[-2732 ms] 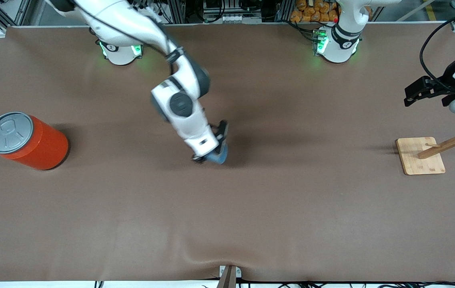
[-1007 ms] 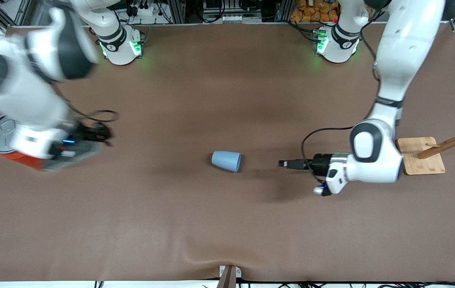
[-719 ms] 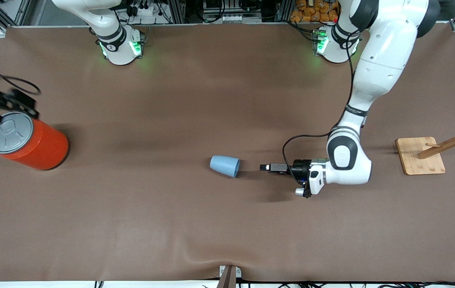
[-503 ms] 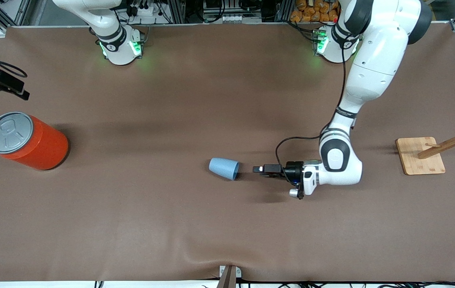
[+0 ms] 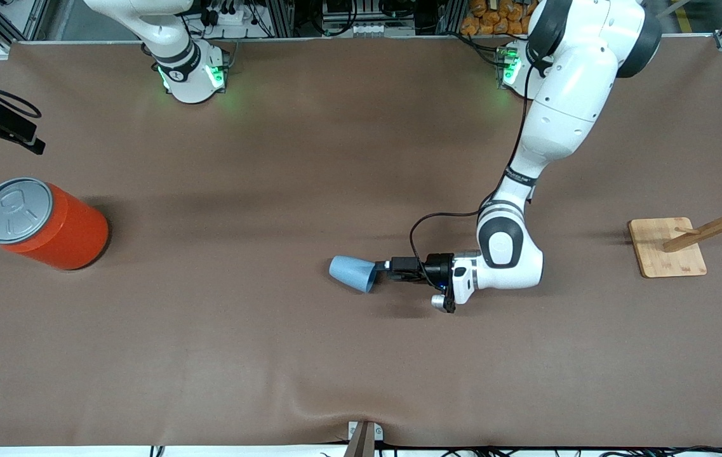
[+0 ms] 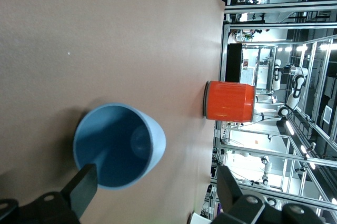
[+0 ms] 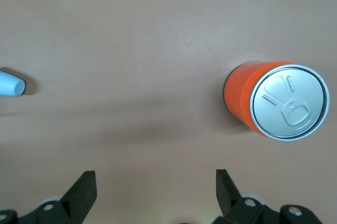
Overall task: Flip cup
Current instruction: 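Close the left gripper on the base of the lying cup, then lift and rotate the cup upright with the left gripper toward the stand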
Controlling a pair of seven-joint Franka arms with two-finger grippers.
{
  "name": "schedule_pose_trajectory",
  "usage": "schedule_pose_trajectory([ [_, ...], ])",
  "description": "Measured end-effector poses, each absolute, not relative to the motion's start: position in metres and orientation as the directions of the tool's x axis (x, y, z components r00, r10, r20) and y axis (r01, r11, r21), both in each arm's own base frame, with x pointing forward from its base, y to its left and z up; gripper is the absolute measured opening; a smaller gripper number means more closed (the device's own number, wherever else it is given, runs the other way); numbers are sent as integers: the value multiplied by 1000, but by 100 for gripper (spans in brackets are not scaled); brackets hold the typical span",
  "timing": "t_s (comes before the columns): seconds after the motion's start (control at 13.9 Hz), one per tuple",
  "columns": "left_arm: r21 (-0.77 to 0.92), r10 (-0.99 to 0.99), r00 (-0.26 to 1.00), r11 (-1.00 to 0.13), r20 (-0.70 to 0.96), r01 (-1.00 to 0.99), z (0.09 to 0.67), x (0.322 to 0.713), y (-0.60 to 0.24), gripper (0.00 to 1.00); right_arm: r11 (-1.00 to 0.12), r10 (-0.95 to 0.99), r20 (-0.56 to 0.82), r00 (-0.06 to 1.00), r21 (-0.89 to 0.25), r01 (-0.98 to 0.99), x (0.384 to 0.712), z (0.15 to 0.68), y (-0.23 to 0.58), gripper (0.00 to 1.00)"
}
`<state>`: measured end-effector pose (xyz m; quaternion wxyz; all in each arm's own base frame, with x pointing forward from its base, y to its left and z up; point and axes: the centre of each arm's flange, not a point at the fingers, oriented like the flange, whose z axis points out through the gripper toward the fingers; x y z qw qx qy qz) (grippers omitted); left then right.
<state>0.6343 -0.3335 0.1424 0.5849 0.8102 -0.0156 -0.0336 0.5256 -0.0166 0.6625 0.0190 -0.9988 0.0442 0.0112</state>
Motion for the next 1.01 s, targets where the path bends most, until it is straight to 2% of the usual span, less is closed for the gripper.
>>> schedule_pose_trajectory([
  [0.43, 948, -51, 999, -318, -5, -12, 135, 630, -361, 100, -995, -87, -20, 996, -37, -88, 526, 664, -16, 100],
  [0.72, 949, -40, 999, -314, -1, -12, 135, 630, -369, 93, -995, -90, -27, 996, -36, -91, 529, 660, -18, 100],
  [0.79, 950, -41, 999, -311, -2, -11, 135, 629, -372, 86, -995, -92, -30, 995, -36, -93, 530, 659, -19, 100],
  [0.86, 951, -41, 999, -308, -3, -10, 135, 627, -375, 86, -995, -93, -31, 995, -35, -94, 531, 658, -20, 100],
  [1.01, 953, -44, 999, -303, -6, -7, 135, 623, -382, 70, -995, -92, -31, 995, -35, -93, 531, 657, -19, 100],
])
